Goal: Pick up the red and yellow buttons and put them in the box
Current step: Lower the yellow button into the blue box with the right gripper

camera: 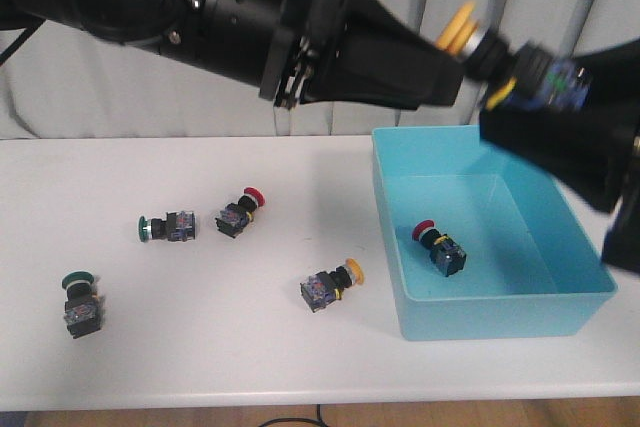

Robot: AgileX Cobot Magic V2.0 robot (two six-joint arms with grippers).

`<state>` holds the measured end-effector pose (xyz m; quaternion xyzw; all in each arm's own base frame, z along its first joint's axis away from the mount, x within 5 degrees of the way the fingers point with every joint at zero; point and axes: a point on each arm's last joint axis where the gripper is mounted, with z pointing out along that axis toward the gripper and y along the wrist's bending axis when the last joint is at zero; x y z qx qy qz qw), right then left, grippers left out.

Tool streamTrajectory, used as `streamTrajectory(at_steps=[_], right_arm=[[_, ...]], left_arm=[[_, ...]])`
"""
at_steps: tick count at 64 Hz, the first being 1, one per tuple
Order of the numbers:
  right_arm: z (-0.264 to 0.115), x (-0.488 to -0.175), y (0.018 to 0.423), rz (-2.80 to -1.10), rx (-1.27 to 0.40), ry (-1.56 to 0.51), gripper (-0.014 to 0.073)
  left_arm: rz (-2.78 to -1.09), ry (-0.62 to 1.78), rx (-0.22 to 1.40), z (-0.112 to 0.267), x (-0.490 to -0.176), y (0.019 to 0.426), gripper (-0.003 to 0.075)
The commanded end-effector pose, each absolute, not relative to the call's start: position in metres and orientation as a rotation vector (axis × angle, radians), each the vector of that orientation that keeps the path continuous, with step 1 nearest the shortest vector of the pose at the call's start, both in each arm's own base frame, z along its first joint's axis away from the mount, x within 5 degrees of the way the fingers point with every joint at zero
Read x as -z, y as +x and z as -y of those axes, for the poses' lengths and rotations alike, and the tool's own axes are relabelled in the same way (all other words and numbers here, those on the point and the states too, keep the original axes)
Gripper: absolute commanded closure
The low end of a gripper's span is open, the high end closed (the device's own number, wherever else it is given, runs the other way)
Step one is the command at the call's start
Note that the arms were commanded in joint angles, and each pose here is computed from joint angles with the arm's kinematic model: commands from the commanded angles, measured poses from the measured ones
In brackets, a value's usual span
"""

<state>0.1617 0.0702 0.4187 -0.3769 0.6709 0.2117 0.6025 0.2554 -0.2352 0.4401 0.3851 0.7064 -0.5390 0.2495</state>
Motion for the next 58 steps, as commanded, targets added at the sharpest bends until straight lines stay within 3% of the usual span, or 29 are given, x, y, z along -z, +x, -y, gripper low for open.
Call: streamTrajectory(at_steps=[1,10,18,27,37,49,58], right_arm=[[-0.062,-0.440,0.168,-1.476,-0.440,-0.681,0.0600],[-0.050,-0.436,0.193,-1.507,-0.323,-0.523,0.0600],[-0.046,-0.415,0.230,-1.606,-0.292,-0.474,0.0600],[-0.043,-0.365,0.284,-1.789,-0.288,-0.433,0.0599],[-0.033,-0.285,0.343,-2.030,-0.215,-0.328,0.0599],[-0.031,-0.208,0.372,-2.237,-0.221,-0.299,0.0592],[-0.030,-0.182,0.380,-2.303,-0.225,-0.292,0.0575]], left_arm=[[-1.842,1.045,1.449,0.229,-0.462,0.244,0.0280],[-1.873,1.075,1.389,0.228,-0.457,0.245,0.0279],[-1.904,1.106,1.362,0.227,-0.454,0.244,0.0286],[-1.940,1.146,1.325,0.225,-0.449,0.243,0.0314],[-1.978,1.131,1.309,0.225,-0.447,0.244,0.0363],[-1.978,1.131,1.309,0.225,-0.447,0.244,0.0425],[-1.974,1.135,1.306,0.225,-0.447,0.244,0.0472]])
